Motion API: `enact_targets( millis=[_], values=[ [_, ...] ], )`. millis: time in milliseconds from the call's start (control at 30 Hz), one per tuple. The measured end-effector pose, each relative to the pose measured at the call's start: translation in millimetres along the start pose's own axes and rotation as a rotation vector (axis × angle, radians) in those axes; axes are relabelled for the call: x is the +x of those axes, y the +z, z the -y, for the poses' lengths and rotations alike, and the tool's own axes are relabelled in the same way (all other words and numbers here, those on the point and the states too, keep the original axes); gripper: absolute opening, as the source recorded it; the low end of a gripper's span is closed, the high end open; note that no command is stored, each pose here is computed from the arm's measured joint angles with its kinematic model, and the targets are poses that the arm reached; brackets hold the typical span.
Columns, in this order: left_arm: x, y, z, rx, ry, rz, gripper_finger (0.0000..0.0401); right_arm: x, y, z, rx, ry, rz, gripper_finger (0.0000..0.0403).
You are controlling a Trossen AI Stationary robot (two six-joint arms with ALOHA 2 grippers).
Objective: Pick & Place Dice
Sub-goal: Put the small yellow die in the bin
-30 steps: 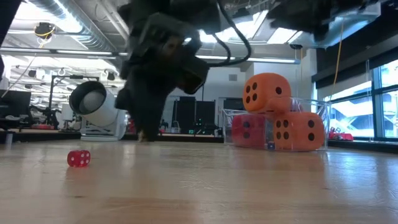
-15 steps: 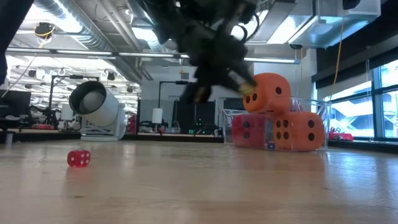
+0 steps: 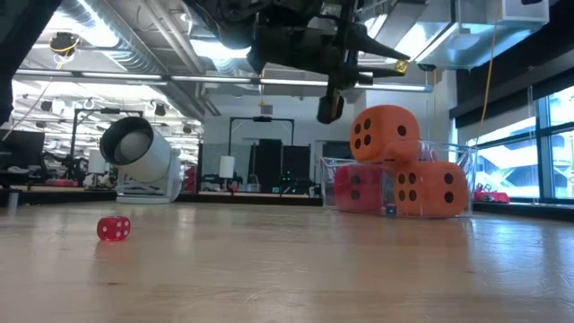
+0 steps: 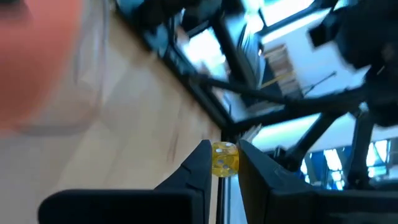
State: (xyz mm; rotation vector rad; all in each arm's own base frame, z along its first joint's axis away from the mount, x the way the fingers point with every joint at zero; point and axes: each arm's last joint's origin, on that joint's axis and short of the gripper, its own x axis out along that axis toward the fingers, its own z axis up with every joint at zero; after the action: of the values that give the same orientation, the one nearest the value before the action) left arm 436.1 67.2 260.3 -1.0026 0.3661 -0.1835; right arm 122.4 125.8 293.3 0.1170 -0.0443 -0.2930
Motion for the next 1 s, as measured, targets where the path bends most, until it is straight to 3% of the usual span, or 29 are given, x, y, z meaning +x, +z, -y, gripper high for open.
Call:
enact_targets(
  millis=[400, 700, 1000],
  values=[
    [-37.6, 57.9, -18.7, 0.108, -0.063, 0.250, 0.0046, -8.2, -0.9, -3.3, 0.030, 0.001, -0.006, 0.0160],
    [-70.6, 89.2, -51.7, 0.227, 0.159, 0.415, 0.0045, -8.2, -1.1, -3.4, 0.031, 0.001, -0.006, 0.0160],
    [-75.2, 87.5, -68.1, 0.368, 0.443, 0.430, 0.0045, -8.2, -1.0, -2.1, 0.051, -0.043, -0.002, 0.0160]
  ],
)
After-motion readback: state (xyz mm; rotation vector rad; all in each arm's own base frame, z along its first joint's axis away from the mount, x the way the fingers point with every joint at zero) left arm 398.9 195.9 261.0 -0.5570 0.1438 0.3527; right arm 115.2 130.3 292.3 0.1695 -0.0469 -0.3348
